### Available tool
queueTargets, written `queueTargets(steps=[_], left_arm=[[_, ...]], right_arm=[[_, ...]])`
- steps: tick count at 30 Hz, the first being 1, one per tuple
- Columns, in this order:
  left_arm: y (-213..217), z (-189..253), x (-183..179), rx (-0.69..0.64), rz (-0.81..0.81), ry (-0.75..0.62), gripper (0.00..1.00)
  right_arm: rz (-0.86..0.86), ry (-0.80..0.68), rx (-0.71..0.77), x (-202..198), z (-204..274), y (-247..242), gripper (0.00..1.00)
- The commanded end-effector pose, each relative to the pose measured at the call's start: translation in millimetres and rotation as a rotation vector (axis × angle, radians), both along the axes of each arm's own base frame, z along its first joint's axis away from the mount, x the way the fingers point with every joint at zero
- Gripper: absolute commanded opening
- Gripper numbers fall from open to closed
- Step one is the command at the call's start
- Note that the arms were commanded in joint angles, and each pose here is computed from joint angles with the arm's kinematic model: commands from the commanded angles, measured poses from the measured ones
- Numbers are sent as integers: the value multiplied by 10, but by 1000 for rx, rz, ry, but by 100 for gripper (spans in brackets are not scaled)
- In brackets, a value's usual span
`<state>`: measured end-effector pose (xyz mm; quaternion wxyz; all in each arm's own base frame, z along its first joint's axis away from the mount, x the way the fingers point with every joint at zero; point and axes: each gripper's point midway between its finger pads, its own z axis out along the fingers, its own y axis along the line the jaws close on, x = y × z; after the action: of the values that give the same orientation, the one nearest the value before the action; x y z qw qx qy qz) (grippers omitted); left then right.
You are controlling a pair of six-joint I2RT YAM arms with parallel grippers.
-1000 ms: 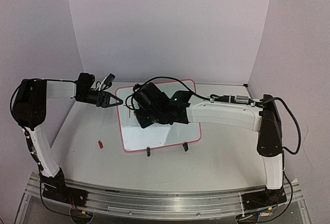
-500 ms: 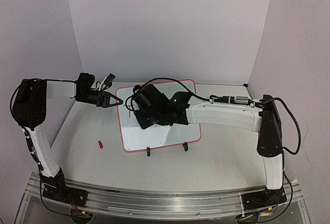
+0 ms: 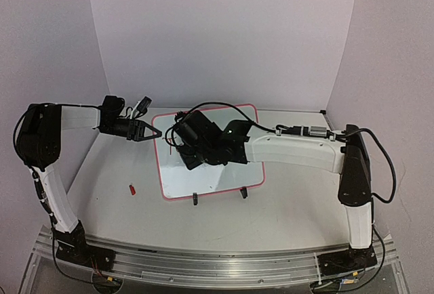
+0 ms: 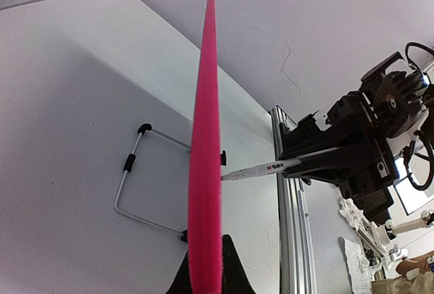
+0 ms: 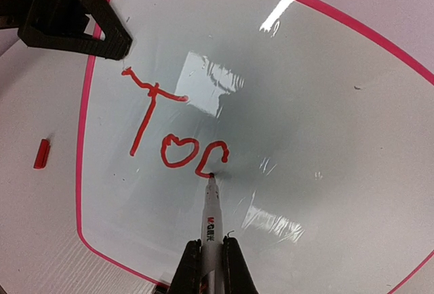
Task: Write a sentence on the whiteboard
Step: Write on the whiteboard with the whiteboard.
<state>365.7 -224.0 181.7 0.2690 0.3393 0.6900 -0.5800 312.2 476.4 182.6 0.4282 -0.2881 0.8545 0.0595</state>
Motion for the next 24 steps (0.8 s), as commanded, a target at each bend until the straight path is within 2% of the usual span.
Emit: queueTargets(steps=[1, 24], left_arm=[[-86, -148, -21, 51, -16, -77, 0], [-88, -156, -21, 40, -23, -71, 0]], right_arm=[[-61, -65, -19, 180, 202, -130, 0], [-54, -121, -12, 322, 348, -1, 0]])
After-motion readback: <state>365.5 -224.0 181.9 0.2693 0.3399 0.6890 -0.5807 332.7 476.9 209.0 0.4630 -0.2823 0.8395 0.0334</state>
